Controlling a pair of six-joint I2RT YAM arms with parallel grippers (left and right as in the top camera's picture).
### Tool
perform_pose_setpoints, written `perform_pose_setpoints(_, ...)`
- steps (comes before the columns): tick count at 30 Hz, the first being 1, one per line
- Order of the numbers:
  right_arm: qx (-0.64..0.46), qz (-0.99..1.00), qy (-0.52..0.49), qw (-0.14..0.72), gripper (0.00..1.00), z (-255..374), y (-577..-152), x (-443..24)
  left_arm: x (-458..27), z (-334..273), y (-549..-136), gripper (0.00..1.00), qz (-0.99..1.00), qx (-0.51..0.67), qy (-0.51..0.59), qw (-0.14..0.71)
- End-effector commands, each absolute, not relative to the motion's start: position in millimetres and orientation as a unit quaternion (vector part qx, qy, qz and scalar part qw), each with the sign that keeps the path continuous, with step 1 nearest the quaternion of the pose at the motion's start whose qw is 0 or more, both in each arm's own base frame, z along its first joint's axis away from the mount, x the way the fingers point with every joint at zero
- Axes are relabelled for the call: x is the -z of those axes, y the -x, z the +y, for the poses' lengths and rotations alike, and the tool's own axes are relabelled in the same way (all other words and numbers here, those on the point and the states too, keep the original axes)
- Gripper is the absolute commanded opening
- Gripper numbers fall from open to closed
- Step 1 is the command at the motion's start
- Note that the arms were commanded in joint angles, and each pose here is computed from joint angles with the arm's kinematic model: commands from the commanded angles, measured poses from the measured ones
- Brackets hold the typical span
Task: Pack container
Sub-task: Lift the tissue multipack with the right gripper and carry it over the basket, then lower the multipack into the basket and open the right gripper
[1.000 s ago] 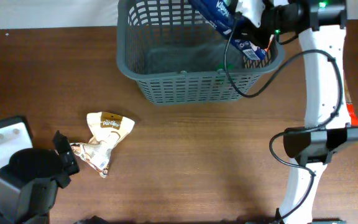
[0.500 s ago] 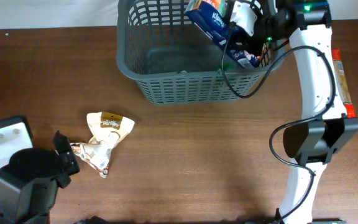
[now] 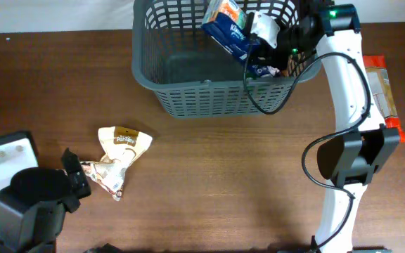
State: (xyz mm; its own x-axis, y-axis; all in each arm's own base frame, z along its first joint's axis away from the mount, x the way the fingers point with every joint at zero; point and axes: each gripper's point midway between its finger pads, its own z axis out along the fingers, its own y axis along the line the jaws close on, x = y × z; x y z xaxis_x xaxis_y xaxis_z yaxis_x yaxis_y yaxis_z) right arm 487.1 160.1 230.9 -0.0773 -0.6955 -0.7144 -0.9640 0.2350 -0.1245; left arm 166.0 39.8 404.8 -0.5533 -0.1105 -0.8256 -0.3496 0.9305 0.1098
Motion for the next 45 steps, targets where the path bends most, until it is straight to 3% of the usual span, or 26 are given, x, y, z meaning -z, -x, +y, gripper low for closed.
perform_pose_setpoints(1,-0.216,0.693,0.589,0.354,0.34,170,-483,-238,-404,39,-166,0.99,0.872,-0.129,0.130,0.453)
perform_pose_setpoints(2,-0.216,0.693,0.589,0.354,0.44,170,-483,-238,-404,39,-166,0.99,0.872,-0.129,0.130,0.453)
perform_pose_setpoints(10,-0.218,0.695,0.587,0.353,0.48,170,-483,-238,-404,39,-166,0.99,0.872,-0.129,0.130,0.453)
perform_pose_setpoints(13,-0.218,0.695,0.587,0.353,0.58,170,-483,-238,-404,39,-166,0.99,0.872,-0.129,0.130,0.453)
perform_pose_setpoints(14,-0.218,0.695,0.587,0.353,0.68,170,-483,-238,-404,39,-166,0.99,0.872,-0.130,0.130,0.453)
perform_pose_setpoints(15,-0.218,0.695,0.587,0.353,0.99,170,-483,-238,-404,39,-166,0.99,0.872,-0.130,0.130,0.453)
perform_pose_setpoints(29,-0.219,0.692,0.587,0.358,0.99,171,-484,-239,-404,39,-166,0.99,0.872,-0.130,0.130,0.453)
perform_pose_setpoints(35,-0.234,0.667,0.580,0.404,0.99,181,-489,-274,-404,39,-166,0.99,0.872,-0.130,0.130,0.453)
perform_pose_setpoints(40,-0.154,0.729,0.487,0.456,0.99,154,-519,-335,-404,39,-166,0.99,0.872,-0.129,0.130,0.453)
perform_pose_setpoints(45,0.020,0.818,0.270,0.507,0.99,59,-541,-404,-404,38,-166,0.99,0.874,-0.126,0.129,0.452)
